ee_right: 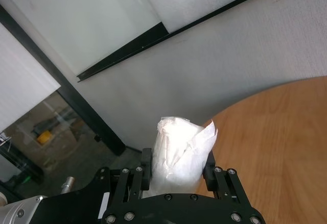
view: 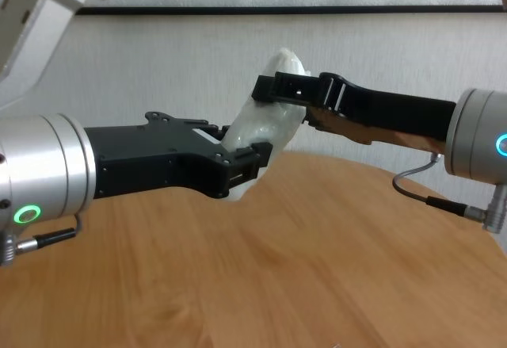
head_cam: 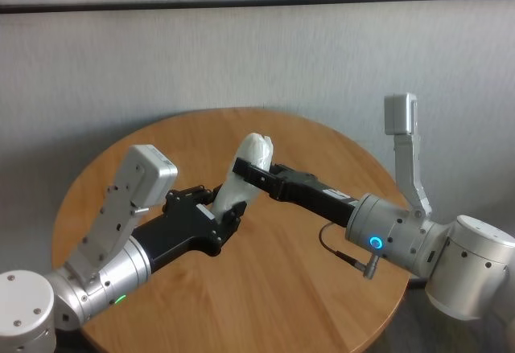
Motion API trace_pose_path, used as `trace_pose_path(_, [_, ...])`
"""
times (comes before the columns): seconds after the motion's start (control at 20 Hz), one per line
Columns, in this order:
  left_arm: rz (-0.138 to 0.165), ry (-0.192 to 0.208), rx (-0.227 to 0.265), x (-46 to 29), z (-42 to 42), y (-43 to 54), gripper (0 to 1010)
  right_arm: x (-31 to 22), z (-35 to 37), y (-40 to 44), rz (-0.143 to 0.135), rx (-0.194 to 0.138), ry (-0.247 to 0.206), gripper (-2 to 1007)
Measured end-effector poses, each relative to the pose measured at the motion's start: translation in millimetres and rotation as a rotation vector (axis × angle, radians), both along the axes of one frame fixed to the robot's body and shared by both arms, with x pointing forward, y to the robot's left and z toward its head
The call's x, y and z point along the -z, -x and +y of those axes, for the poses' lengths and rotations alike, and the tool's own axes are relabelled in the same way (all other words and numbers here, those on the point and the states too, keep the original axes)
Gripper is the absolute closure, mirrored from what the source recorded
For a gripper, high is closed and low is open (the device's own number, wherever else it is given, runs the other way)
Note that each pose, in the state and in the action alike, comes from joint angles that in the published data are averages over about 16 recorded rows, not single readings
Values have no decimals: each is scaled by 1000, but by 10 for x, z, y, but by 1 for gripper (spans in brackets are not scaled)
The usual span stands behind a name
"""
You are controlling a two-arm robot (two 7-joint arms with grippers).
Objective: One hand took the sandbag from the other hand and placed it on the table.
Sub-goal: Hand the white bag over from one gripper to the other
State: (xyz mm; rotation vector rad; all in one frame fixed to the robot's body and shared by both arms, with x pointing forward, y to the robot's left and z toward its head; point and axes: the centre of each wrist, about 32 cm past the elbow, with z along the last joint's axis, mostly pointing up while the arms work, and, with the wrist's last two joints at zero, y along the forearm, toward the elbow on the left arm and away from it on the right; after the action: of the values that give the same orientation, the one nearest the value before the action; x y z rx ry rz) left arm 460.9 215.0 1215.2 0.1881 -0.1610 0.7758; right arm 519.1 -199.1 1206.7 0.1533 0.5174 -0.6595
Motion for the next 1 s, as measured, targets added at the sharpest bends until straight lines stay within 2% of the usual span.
trace_pose_path(1.0, [0,0,0,0,0,0,650,-2,-5,-1,4,-6,-10,430])
